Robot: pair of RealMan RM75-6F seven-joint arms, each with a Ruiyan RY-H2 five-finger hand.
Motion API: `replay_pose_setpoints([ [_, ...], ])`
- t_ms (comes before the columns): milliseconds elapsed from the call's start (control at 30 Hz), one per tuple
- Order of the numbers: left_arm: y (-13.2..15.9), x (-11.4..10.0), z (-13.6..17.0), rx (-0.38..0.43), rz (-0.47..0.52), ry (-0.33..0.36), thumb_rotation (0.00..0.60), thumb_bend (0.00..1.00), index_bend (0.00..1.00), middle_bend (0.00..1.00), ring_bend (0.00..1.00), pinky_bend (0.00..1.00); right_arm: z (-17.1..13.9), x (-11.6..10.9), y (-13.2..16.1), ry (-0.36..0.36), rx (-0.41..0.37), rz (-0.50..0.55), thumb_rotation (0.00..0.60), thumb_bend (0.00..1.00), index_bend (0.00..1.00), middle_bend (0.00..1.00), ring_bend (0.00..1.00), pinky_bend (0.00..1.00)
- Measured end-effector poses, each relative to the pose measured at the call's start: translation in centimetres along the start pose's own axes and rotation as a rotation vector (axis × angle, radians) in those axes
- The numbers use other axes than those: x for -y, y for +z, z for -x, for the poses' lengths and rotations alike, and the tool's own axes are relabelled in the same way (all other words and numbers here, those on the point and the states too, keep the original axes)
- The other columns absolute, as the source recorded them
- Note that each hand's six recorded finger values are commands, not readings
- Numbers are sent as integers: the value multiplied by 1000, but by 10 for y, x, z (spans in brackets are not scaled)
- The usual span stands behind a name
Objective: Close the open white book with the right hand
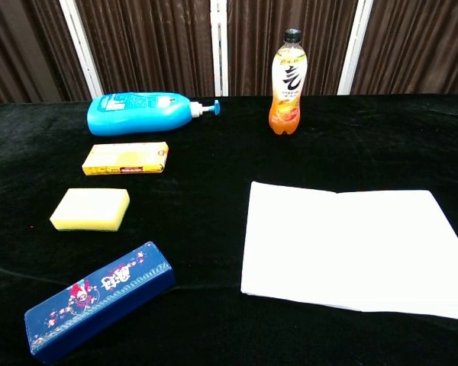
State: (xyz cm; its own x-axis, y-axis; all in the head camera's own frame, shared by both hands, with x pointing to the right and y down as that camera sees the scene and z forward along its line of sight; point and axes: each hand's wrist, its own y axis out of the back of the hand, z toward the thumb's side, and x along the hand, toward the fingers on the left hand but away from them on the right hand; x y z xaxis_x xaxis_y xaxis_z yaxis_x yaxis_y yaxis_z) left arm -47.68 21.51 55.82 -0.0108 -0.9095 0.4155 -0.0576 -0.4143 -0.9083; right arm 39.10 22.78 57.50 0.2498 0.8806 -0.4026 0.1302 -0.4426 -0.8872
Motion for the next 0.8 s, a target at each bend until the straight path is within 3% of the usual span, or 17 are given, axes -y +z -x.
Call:
replay_pose_setpoints([
  [167,0,1,0,-6,-6,-5,600,216,0,0,0,0,5,27,33,109,-133,80,600,122,0,0,0,0],
  [500,-6,-1,-2,-26,5,1,600,216,0,0,0,0,23,76,104,212,-281,162,600,121,0,0,0,0],
  [800,-11,-1,-4,-45,7,-1,600,216,0,0,0,0,42,105,143,241,-279,206,600,121,0,0,0,0],
])
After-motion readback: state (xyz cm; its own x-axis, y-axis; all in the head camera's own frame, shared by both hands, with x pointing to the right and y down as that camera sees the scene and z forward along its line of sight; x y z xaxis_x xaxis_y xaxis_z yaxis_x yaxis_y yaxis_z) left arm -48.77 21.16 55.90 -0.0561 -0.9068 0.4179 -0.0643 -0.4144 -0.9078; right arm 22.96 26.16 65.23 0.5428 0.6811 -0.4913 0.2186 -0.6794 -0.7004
